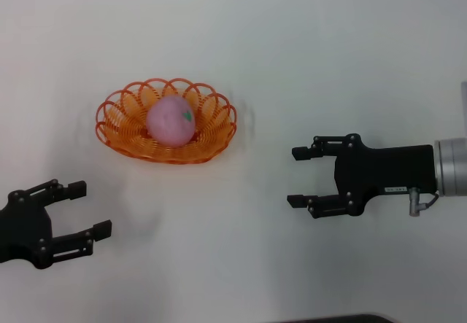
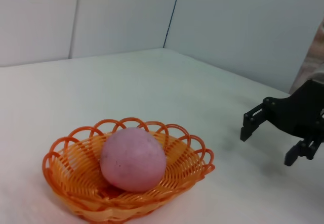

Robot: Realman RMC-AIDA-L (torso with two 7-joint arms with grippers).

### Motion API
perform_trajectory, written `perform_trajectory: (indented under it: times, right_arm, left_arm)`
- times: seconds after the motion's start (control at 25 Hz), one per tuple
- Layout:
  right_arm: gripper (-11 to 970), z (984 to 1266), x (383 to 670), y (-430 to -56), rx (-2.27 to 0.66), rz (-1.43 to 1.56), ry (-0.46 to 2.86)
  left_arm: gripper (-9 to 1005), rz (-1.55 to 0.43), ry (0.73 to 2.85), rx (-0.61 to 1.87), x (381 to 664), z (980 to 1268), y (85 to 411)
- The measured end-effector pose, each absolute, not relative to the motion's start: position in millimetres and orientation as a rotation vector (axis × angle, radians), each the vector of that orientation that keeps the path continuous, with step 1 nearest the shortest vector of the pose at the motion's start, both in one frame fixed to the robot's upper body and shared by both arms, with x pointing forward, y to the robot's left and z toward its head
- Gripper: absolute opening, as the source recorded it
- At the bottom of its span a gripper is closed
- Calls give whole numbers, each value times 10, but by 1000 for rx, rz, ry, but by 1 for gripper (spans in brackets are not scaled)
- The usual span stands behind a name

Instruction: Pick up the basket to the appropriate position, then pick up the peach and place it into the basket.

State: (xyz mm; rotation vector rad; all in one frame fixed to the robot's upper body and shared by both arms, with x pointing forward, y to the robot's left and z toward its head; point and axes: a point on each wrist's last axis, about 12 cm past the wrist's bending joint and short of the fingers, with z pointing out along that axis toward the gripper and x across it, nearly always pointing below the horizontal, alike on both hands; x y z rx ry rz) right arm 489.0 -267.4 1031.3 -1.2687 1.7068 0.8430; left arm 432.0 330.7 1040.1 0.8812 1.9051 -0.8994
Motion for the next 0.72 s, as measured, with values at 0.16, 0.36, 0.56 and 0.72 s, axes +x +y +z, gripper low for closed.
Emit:
perform_trajectory:
  times: [0.16,0.36,0.56,0.72]
  right_arm:
    - [798,10304,4911,-2669,-1269,830,1714]
    - [797,10306,4921,-2655,-1272,830,1712]
    - [797,10306,4923,-2654,-1272,829,1712]
    - [798,10309,4928,-2652,-1273,828,1710]
  left_arm:
    - [839,-900,1906,882,4333,10391,3293]
    - [839,-898,1906,884,4339,10393,3295]
    - [839,-897,1905,886,4347,10396,3292]
    - [839,-897,1905,886,4349,10397,3292]
